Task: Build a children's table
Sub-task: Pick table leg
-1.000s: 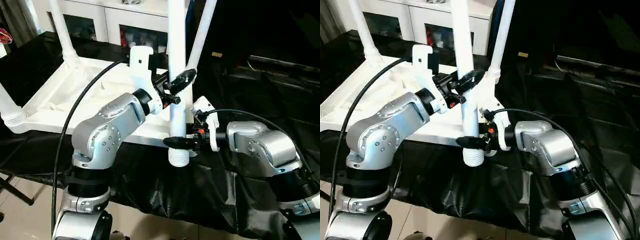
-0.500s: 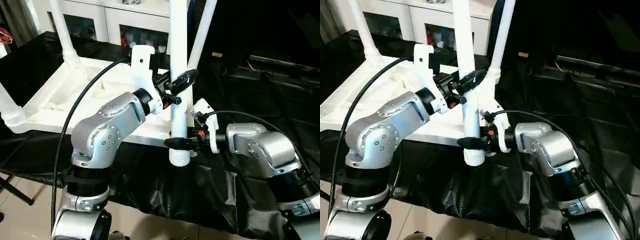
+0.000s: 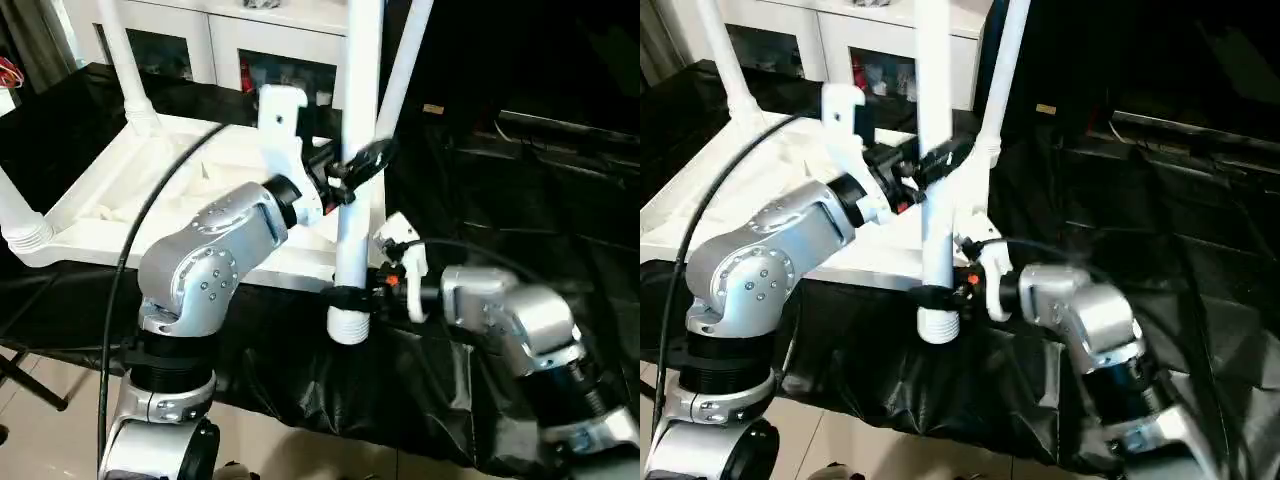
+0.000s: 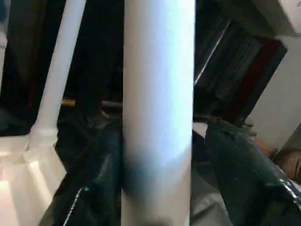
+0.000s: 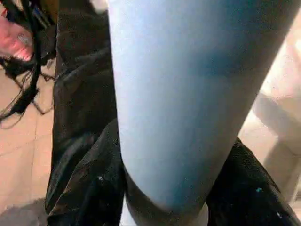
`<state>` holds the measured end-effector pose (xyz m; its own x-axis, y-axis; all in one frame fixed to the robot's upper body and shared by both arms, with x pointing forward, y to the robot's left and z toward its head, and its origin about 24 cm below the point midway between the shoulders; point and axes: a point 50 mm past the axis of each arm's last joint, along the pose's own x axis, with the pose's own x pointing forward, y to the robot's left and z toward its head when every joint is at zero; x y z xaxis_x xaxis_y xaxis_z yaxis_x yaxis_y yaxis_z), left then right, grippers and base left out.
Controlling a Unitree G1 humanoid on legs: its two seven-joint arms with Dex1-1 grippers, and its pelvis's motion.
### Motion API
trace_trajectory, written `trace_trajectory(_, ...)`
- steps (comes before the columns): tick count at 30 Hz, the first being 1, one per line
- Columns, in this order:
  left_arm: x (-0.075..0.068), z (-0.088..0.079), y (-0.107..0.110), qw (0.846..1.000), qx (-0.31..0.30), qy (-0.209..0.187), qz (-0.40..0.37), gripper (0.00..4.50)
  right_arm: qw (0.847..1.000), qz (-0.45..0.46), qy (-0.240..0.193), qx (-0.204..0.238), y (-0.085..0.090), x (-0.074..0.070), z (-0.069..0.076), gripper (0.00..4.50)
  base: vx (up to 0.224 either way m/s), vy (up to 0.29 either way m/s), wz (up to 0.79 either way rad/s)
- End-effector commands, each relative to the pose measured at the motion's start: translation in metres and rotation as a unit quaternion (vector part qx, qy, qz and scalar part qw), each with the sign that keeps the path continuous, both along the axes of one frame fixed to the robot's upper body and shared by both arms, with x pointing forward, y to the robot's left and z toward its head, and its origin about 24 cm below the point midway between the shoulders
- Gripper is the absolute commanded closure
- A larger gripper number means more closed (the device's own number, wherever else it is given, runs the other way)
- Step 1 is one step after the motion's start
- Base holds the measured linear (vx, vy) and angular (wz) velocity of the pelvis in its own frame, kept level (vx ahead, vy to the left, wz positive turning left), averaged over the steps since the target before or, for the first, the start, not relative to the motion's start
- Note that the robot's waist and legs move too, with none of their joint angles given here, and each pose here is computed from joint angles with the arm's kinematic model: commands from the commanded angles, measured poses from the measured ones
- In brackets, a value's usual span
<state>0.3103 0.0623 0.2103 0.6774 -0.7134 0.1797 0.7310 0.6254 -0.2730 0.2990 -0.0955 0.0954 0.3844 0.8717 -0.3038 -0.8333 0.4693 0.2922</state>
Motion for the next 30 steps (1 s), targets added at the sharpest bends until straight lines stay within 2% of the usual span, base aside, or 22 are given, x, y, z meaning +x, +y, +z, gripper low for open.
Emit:
trace_trajectory(1, -0.001, 0.01, 0.0, 1.0, -0.019, -0.02, -0.005, 1.57, 0.998, -0.041, -0.035, 0.026, -0.006, 0.006, 0.013, 2.62, 0.0, 0.0, 0.0)
trace_trajectory(3, 0.001, 0.008, 0.009, 0.999, -0.024, -0.019, 0.017, 1.57, 0.993, -0.086, -0.047, 0.061, -0.007, 0.013, 0.019, 2.62, 0.0, 0.0, 0.0)
trace_trajectory(5, 0.001, -0.002, 0.018, 1.0, 0.007, -0.013, 0.024, 1.57, 0.987, -0.132, -0.065, 0.069, -0.012, 0.02, 0.022, 2.62, 0.0, 0.0, 0.0)
trace_trajectory(6, -0.001, -0.011, 0.024, 0.999, 0.034, -0.005, 0.024, 1.57, 0.981, -0.171, -0.075, 0.052, -0.019, 0.026, 0.019, 2.62, 0.0, 0.0, 0.0)
trace_trajectory(8, -0.001, -0.014, 0.025, 0.999, 0.042, -0.003, 0.024, 1.57, 0.979, -0.181, -0.078, 0.046, -0.022, 0.028, 0.018, 2.62, 0.0, 0.0, 0.0)
trace_trajectory(9, -0.002, -0.023, 0.032, 0.997, 0.07, -0.008, 0.03, 1.57, 0.973, -0.214, -0.087, 0.022, -0.032, 0.03, 0.015, 2.62, 0.0, 0.0, 0.0)
trace_trajectory(11, 0.0, -0.036, 0.042, 0.993, 0.105, -0.016, 0.042, 1.57, 0.963, -0.251, -0.102, 0.001, -0.044, 0.032, 0.012, 2.62, 0.0, 0.0, 0.0)
trace_trajectory(13, 0.004, -0.055, 0.049, 0.983, 0.18, -0.026, 0.04, 1.57, 0.952, -0.287, -0.105, -0.022, -0.057, 0.033, 0.007, 2.62, 0.0, 0.0, 0.0)
trace_trajectory(14, 0.004, -0.055, 0.049, 0.983, 0.18, -0.026, 0.04, 1.57, 0.952, -0.287, -0.105, -0.022, -0.057, 0.033, 0.007, 2.62, 0.0, 0.0, 0.0)
trace_trajectory(15, 0.004, -0.067, 0.052, 0.977, 0.209, -0.023, 0.024, 1.57, 0.947, -0.302, -0.108, -0.031, -0.063, 0.033, 0.005, 2.62, 0.0, 0.0, 0.0)
trace_trajectory(16, 0.004, -0.07, 0.052, 0.976, 0.215, -0.021, 0.018, 1.57, 0.945, -0.306, -0.108, -0.033, -0.065, 0.034, 0.004, 2.62, 0.0, 0.0, 0.0)
trace_trajectory(18, 0.003, -0.093, 0.051, 0.962, 0.27, -0.019, -0.046, 1.57, 0.943, -0.312, -0.108, -0.036, -0.07, 0.035, 0.003, 2.62, 0.0, 0.0, 0.0)
trace_trajectory(20, 0.002, -0.1, 0.049, 0.955, 0.287, -0.022, -0.072, 1.57, 0.943, -0.311, -0.109, -0.035, -0.07, 0.035, 0.003, 2.62, 0.0, 0.0, 0.0)
trace_trajectory(22, 0.003, -0.11, 0.047, 0.943, 0.311, -0.028, -0.114, 1.28, 0.943, -0.311, -0.111, -0.036, -0.071, 0.037, 0.003, 2.62, 0.0, 0.0, 0.0)
trace_trajectory(24, 0.012, -0.118, 0.045, 0.932, 0.33, -0.026, -0.148, 1.21, 0.943, -0.31, -0.117, -0.041, -0.072, 0.04, 0.004, 2.62, 0.0, 0.0, 0.0)
trace_trajectory(26, 0.016, -0.121, 0.045, 0.928, 0.341, -0.026, -0.15, 1.18, 0.942, -0.31, -0.119, -0.042, -0.072, 0.041, 0.005, 2.62, 0.0, 0.0, 0.0)
trace_trajectory(27, 0.023, -0.126, 0.047, 0.916, 0.37, -0.028, -0.153, 1.08, 0.943, -0.308, -0.122, -0.042, -0.072, 0.041, 0.006, 2.62, 0.0, 0.0, 0.0)
trace_trajectory(29, 0.027, -0.129, 0.048, 0.911, 0.383, -0.024, -0.151, 0.99, 0.943, -0.307, -0.123, -0.043, -0.073, 0.04, 0.007, 2.62, 0.0, 0.0, 0.0)
trace_trajectory(30, 0.031, -0.133, 0.051, 0.903, 0.4, -0.02, -0.154, 0.99, 0.943, -0.306, -0.124, -0.043, -0.074, 0.039, 0.007, 2.62, 0.0, 0.0, 0.0)
